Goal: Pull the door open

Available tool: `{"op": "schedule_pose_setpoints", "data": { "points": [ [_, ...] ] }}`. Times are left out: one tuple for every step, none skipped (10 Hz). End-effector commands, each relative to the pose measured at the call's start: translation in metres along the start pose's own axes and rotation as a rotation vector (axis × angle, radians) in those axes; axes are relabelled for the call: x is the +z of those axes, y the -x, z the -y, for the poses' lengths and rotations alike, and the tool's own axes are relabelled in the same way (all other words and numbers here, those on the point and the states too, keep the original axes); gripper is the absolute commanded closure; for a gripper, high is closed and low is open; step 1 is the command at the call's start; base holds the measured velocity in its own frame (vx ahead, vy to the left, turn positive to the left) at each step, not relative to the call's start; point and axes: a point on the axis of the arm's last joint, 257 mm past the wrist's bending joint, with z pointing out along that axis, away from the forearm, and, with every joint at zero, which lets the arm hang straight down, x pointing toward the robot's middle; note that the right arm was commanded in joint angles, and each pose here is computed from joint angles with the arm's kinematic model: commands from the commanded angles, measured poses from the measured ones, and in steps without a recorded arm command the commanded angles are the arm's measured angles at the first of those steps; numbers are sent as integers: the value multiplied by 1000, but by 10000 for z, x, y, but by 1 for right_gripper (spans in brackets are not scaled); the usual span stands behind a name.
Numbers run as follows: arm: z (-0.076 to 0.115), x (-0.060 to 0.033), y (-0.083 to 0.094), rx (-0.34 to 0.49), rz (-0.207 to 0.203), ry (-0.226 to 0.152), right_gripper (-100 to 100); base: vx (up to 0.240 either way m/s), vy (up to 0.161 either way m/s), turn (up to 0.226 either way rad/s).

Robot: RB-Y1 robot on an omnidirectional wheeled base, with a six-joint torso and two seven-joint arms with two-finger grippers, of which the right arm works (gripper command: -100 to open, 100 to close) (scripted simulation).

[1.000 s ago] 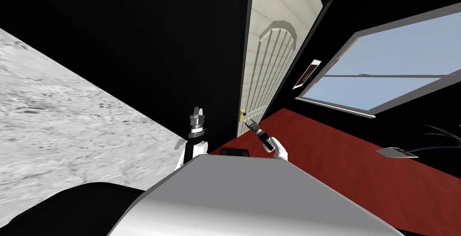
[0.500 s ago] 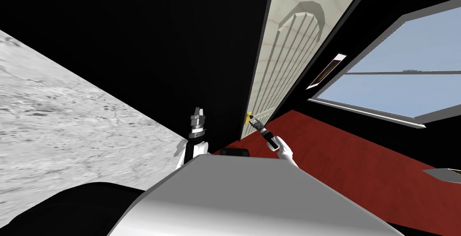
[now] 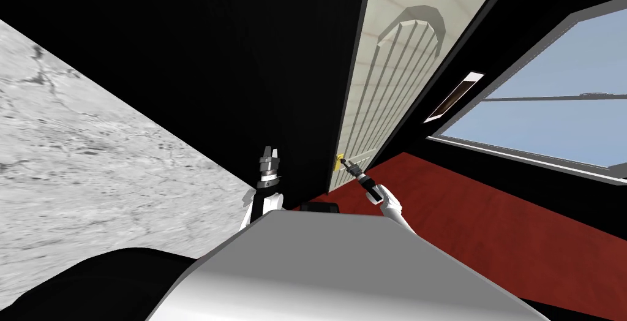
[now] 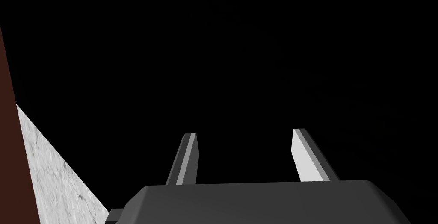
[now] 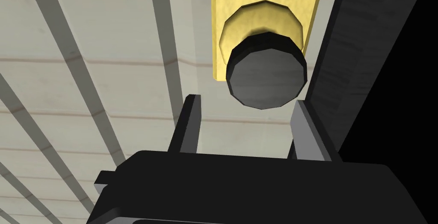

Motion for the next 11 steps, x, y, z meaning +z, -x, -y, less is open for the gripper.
{"op": "schedule_pose_setpoints", "data": {
  "points": [
    [-3, 0, -2, 0, 0, 0, 100, -23, -10, -11],
    [-3, 0, -2, 0, 0, 0, 100, 0, 0, 0],
    [-3, 0, -2, 0, 0, 0, 100, 0, 0, 0],
    [-3, 0, -2, 0, 0, 0, 100, 0, 0, 0],
    [-3, 0, -2, 0, 0, 0, 100, 0, 0, 0],
    [-11, -28, 3, -4, -1, 8, -100, -121, -45, -52],
    [-17, -48, 6, -7, -2, 14, -100, -178, -78, -54],
    [-23, -68, 9, -10, -3, 20, -100, -194, -63, -44],
    [-29, -88, 13, -12, -4, 26, -100, -184, -66, -50],
    [-35, -104, 15, -15, -4, 31, -100, -195, -49, -43],
    [-31, -89, 13, -13, -4, 27, -100, -93, -17, -10]
  ]
}}
